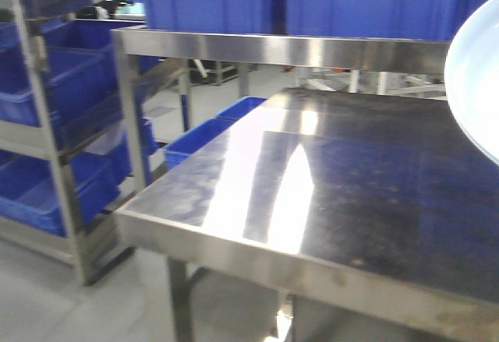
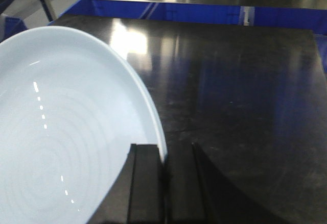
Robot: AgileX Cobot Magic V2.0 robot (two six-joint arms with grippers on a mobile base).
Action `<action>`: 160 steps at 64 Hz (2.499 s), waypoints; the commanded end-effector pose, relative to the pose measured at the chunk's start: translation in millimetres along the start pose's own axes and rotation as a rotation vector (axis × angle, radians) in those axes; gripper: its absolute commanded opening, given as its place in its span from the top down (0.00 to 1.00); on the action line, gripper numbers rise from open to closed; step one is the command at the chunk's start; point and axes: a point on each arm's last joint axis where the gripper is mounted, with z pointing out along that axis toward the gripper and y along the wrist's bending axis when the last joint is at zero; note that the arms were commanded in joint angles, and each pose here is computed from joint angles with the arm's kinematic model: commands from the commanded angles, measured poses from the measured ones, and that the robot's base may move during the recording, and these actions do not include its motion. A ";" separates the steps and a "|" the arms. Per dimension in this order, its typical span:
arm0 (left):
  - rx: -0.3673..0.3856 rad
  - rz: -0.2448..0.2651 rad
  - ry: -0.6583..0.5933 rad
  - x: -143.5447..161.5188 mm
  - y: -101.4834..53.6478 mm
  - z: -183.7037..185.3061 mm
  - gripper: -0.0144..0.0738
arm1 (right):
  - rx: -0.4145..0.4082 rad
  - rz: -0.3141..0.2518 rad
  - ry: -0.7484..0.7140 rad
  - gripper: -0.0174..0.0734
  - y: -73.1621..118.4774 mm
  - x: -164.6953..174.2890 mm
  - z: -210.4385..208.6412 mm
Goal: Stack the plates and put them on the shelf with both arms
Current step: 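Drive the base to the blue bin rack holding the plates aloft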
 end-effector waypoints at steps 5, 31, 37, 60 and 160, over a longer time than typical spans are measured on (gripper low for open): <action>0.017 -0.008 -0.092 -13.8 -1.9 -4.4 0.73 | -0.017 -0.006 -0.119 0.74 2.4 -17.6 -3.9; 0.017 -0.008 -0.092 -13.8 -1.9 -4.4 0.73 | -0.017 -0.006 -0.119 0.74 2.4 -17.6 -3.9; 0.017 -0.008 -0.092 -13.8 -1.9 -4.4 0.73 | -0.017 -0.006 -0.119 0.74 2.4 -17.6 -3.9; 0.017 -0.008 -0.092 -13.8 -1.9 -4.4 0.73 | -0.017 -0.006 -0.119 0.74 2.4 -17.6 -3.9; 0.017 -0.008 -0.092 -13.8 -1.9 -4.4 0.73 | -0.017 -0.006 -0.118 0.74 2.4 -17.6 -3.9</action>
